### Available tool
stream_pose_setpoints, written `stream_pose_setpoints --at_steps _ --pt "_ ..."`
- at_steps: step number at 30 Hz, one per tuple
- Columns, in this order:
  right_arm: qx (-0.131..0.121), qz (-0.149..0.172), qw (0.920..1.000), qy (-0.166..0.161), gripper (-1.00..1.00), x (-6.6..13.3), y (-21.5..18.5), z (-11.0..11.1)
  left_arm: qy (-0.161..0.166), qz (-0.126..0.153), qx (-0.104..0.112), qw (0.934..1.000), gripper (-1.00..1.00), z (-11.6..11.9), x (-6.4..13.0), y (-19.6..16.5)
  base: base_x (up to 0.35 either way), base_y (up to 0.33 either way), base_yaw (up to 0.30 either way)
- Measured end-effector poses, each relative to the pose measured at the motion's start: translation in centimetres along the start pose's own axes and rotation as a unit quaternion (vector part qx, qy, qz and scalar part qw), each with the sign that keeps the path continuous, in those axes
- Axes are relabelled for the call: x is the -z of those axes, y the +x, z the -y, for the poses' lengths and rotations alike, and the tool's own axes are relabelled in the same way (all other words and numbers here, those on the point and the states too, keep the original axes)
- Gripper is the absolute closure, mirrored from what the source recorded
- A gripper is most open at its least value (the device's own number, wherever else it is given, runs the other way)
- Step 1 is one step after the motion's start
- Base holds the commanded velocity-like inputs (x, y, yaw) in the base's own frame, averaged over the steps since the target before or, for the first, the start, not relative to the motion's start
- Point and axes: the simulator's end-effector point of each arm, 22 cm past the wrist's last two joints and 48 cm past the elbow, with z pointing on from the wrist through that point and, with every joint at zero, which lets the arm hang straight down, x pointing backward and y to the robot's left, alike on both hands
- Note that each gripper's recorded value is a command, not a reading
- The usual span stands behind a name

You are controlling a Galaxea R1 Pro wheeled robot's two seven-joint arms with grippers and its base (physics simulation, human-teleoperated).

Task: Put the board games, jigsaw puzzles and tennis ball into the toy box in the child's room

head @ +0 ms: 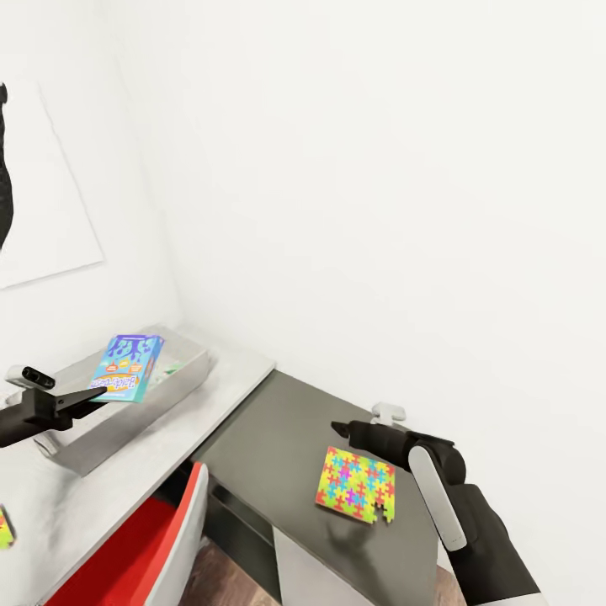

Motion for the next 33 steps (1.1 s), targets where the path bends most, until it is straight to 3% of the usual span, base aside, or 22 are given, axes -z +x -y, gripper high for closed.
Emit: stream_pose_setpoints --at_steps 11,19,23,27,33 --pt "-0.004 -0.003 1.0000 0.002 -1.00 -0.4 0.6 0.5 -0.003 -0.001 0.006 1.0000 1.00 -0.7 -0.1 0.1 0.017 0.228 0.199" --pt "-0.005 0.065 0.9979 0.002 -1.00 -0.2 -2.3 0.6 -0.002 0.000 0.006 1.0000 1.00 -0.7 -0.1 0.1 0.152 0.049 0.022" --pt "-0.002 0.068 0.9976 0.005 -1.00 -0.3 -2.4 0.7 -0.003 -0.001 0.006 1.0000 1.00 -0.7 -0.1 0.1 0.218 0.001 0.001" --pt "0.017 0.068 0.9973 0.022 -1.00 -0.3 -2.5 1.4 -0.002 -0.001 0.006 1.0000 1.00 -0.7 -0.1 0.1 0.047 0.000 0.000" --pt "0.018 0.065 0.9974 0.025 -1.00 -0.4 -2.3 1.5 -0.002 -0.001 0.006 1.0000 1.00 -0.7 -0.1 0.1 0.004 0.092 0.002"
